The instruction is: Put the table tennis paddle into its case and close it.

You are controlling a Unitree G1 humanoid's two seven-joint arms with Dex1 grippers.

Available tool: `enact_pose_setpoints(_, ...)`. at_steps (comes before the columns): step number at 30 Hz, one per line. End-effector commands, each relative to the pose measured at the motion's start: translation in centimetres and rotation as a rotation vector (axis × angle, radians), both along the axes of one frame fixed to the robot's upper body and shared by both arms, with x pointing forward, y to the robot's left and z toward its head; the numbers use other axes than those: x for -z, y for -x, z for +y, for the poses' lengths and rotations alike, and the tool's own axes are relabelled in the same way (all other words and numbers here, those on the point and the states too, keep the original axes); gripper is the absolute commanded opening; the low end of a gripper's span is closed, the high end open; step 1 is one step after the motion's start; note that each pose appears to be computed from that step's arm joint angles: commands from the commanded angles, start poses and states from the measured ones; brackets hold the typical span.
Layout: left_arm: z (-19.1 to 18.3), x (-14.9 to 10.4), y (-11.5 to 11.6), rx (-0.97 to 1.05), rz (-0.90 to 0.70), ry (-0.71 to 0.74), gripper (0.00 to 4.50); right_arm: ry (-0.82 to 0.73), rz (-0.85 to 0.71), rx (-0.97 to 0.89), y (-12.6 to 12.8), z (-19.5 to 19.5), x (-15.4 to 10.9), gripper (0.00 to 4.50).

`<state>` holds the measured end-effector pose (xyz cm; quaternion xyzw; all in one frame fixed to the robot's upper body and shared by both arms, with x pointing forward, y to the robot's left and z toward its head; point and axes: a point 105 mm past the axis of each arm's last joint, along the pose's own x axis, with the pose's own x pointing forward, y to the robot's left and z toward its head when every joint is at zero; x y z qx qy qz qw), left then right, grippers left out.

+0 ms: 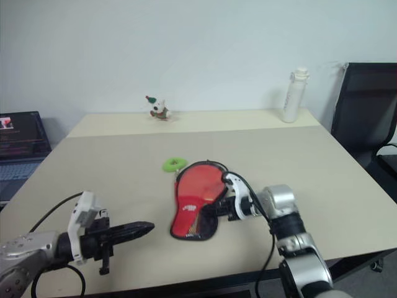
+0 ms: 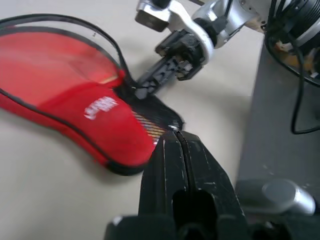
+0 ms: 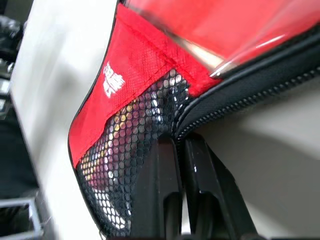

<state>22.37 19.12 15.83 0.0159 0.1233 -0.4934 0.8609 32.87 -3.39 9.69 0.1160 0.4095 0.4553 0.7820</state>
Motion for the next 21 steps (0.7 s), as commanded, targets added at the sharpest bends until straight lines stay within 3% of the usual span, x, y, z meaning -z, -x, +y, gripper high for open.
enact_pose_setpoints(1,-0.4,-0.9,0.8,0.043,-0.032,-0.025,0.0,0.02,0.047,-0.038,2.7,-0.7,0.0,0.03)
enact_pose_setpoints(11,-0.5,-0.3,1.1,0.071,-0.013,-0.051,0.0,0.022,0.045,-0.012,5.9,-3.4,1.2,0.03)
enact_pose_setpoints(21,-0.3,-0.1,0.7,0.064,-0.021,-0.059,0.0,0.068,0.055,0.028,5.6,-4.7,1.3,0.03)
